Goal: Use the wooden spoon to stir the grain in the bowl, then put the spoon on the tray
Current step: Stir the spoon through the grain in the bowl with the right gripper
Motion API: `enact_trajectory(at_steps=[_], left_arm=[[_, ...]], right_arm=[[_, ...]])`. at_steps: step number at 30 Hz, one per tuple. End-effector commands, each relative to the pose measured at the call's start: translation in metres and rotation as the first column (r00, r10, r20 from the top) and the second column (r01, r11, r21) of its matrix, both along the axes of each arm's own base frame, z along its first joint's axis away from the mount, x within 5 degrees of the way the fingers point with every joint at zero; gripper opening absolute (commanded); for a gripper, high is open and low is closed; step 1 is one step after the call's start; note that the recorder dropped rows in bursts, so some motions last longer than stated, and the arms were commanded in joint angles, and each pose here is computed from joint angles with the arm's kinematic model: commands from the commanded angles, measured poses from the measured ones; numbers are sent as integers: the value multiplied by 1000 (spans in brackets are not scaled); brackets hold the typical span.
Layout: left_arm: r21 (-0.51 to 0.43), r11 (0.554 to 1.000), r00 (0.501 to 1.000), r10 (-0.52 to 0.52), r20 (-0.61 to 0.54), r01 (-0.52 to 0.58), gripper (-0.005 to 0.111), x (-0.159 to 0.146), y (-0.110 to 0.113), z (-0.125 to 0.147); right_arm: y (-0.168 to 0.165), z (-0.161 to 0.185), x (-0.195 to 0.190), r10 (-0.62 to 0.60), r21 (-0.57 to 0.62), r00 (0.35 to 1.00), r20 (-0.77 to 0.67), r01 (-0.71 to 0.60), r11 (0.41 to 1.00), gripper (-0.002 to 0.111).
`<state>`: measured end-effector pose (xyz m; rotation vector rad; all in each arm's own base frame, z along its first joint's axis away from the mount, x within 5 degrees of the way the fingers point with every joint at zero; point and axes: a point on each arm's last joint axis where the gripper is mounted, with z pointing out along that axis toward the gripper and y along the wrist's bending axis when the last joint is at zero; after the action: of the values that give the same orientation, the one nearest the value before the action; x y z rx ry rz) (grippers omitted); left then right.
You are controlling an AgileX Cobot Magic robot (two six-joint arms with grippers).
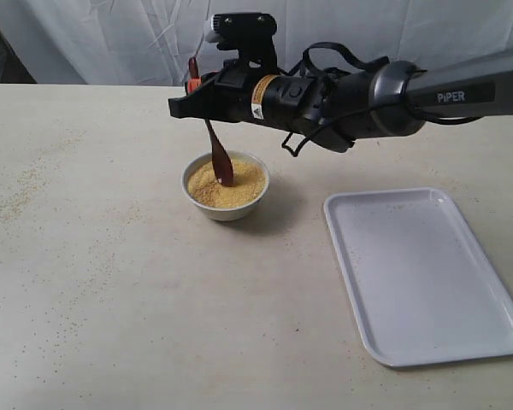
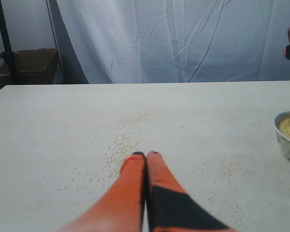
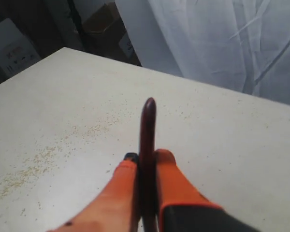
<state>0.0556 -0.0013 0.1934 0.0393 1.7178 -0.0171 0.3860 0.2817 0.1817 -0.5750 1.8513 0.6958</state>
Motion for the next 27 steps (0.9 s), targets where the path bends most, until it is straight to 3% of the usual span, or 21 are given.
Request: enact_trajectory(at_steps=[1, 6, 10, 16, 21, 27], left_arm=[[-5, 1000, 1000, 1, 4, -1, 0, 0, 0, -1], [-5, 1000, 1000, 1, 4, -1, 0, 0, 0, -1], [-5, 1000, 1000, 1, 4, -1, 0, 0, 0, -1], [-5, 1000, 1000, 1, 4, -1, 0, 0, 0, -1], [-5, 1000, 1000, 1, 4, -1, 0, 0, 0, -1], [-5, 1000, 1000, 1, 4, -1, 0, 0, 0, -1]], right_arm=[[-4, 2, 2, -5, -86, 998, 59, 10, 996, -1], [-5, -24, 4, -12, -156, 1000, 13, 14, 988, -1], [5, -29, 0, -18, -54, 999, -47, 16, 998, -1], [10, -3, -5, 11, 16, 1000, 15, -11, 1000, -1], [0, 6, 0, 24, -76, 993, 111, -16, 997, -1], [-4, -24, 4, -1, -157, 999, 38, 7, 988, -1]])
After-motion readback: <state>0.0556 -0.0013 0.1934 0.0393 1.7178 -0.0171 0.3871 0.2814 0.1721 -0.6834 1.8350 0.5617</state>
